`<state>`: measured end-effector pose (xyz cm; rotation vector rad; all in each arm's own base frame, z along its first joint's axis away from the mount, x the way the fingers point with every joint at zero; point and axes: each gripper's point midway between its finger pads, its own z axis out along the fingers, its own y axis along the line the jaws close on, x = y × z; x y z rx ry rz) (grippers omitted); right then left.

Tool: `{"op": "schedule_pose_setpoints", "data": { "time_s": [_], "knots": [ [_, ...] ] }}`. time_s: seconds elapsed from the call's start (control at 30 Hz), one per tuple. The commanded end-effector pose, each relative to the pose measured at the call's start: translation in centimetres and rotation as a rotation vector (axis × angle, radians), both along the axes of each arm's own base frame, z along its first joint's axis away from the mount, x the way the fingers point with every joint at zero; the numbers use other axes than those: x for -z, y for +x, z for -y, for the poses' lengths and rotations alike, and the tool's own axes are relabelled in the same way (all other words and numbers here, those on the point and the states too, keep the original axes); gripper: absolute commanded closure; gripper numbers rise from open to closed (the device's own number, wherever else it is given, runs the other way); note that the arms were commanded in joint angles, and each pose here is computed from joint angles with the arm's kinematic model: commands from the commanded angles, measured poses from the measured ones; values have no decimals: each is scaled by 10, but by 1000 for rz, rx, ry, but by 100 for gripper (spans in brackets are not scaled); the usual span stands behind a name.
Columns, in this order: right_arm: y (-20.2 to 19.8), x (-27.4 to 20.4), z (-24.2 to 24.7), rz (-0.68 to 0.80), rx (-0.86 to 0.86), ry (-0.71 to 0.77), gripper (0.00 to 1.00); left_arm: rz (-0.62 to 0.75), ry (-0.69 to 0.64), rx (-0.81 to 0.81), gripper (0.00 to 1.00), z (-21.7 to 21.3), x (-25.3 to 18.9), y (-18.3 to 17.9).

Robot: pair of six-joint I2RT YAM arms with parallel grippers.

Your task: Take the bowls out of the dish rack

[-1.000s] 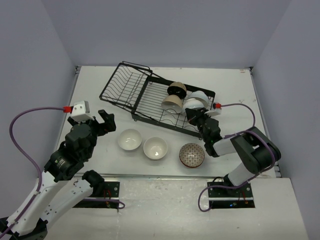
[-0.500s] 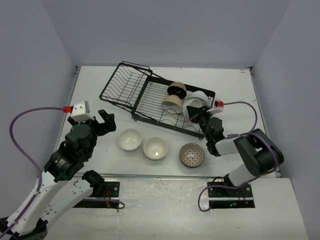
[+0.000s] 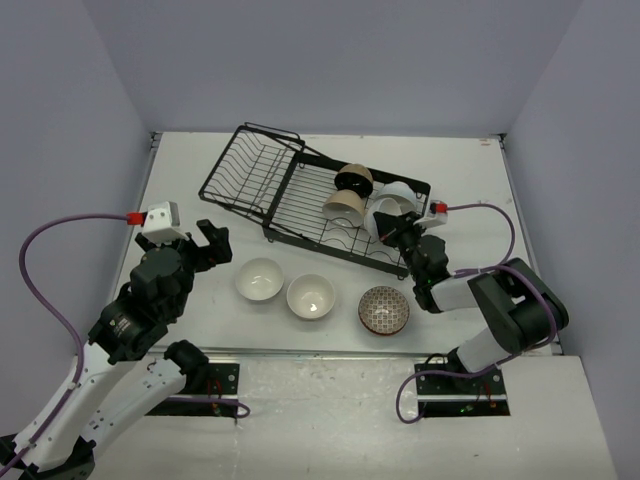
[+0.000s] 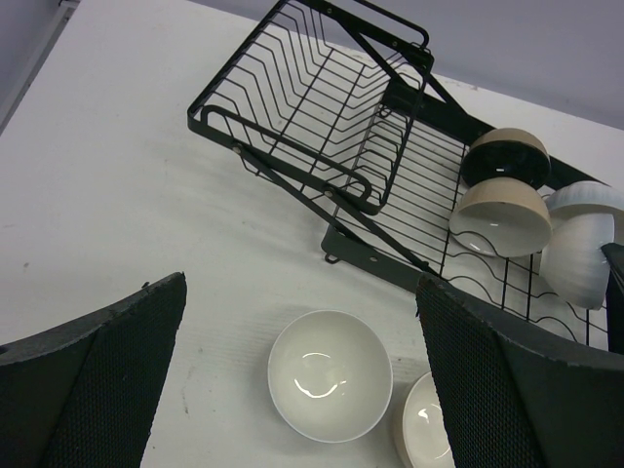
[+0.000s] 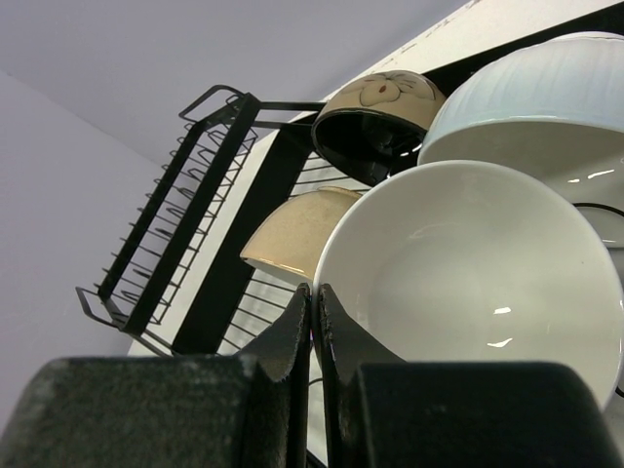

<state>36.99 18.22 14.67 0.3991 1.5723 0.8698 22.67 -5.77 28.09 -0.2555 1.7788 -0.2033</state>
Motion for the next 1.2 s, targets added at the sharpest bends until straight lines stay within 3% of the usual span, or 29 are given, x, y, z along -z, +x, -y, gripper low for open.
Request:
{"op": "schedule_pose_setpoints", "data": {
  "time_s": [0.0,0.37,0.57,0.87,1.17],
  "knots": [
    [-5,-76,-7,252,-42,88,100,33,-3,0,0,0,-8,3],
    [-5,-17,-6,-58,-35,-184,100,36,-4,-3,0,0,-9,4],
    [-18,23,-18,-276,-118,-475,100,36,-3,-9,0,-1,-9,4],
    [-40,66,-32,-500,-184,-779,100,39,-8,-11,0,-2,-10,3],
    [-50,81,-34,-554,-161,-893,100,39,-8,-8,0,-2,-10,3]
  ]
}}
